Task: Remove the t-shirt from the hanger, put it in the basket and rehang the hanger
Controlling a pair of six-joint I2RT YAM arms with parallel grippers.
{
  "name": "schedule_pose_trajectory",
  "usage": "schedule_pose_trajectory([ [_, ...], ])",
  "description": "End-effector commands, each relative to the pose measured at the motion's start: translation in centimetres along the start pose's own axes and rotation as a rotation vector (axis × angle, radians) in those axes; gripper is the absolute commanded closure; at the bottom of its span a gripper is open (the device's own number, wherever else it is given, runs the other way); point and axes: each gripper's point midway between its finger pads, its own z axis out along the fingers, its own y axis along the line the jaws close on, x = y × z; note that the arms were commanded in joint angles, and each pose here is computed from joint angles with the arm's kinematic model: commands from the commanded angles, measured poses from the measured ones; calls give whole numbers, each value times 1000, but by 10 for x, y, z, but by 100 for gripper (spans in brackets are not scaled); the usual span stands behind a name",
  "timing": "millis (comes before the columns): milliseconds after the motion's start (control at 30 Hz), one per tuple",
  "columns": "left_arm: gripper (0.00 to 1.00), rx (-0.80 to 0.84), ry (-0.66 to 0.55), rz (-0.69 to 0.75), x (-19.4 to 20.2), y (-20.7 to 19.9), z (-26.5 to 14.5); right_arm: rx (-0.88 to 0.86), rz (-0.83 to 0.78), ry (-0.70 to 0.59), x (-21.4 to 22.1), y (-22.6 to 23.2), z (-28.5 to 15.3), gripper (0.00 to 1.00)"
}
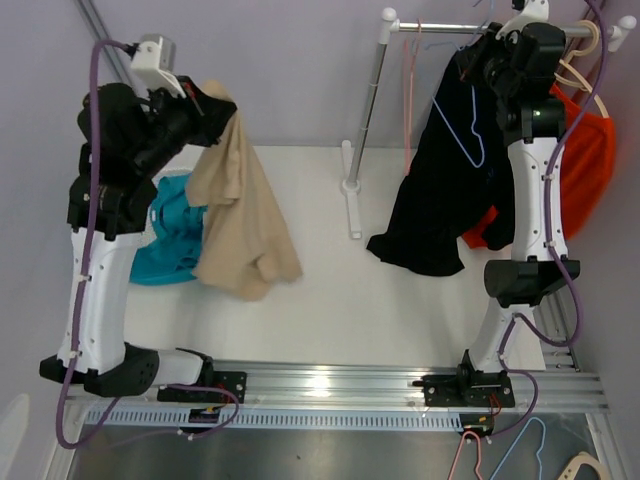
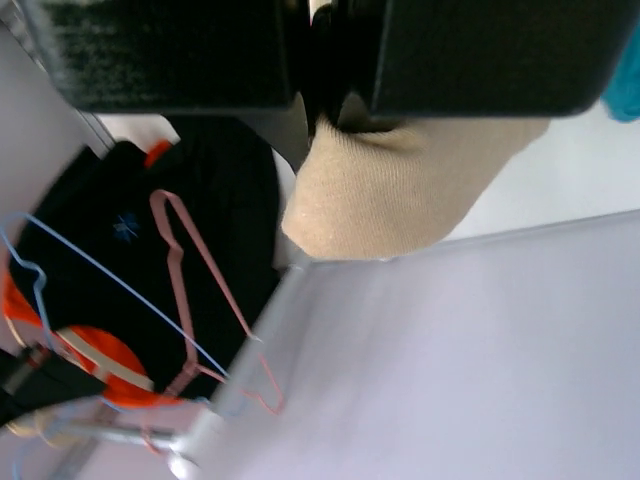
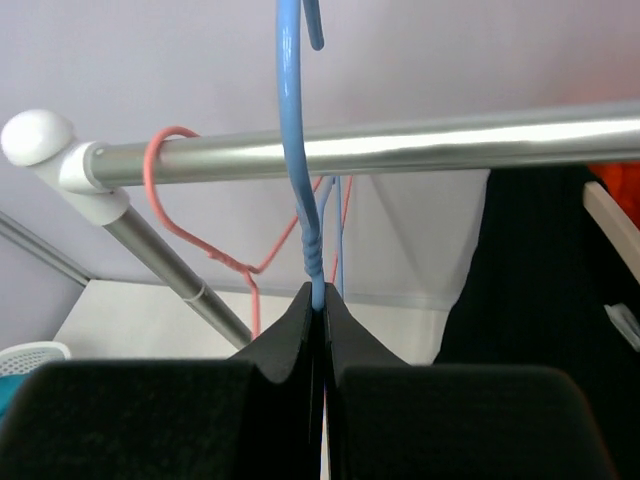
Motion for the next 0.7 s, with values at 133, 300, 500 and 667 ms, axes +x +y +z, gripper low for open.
schedule_pose_trajectory([
  [133, 99, -123, -226, 78, -91, 66, -13, -5, -45, -95, -9, 10, 30, 100],
  [300, 99, -174, -285, 49, -116, 134, 14, 4, -38, -60, 10, 7, 45, 100],
  [500, 99, -264, -265, 133, -115, 175, 34, 7, -47, -27, 27, 8, 52, 100],
  [667, 99, -505, -262, 165, -115, 224, -1, 8, -49, 14, 42, 5, 54, 100],
])
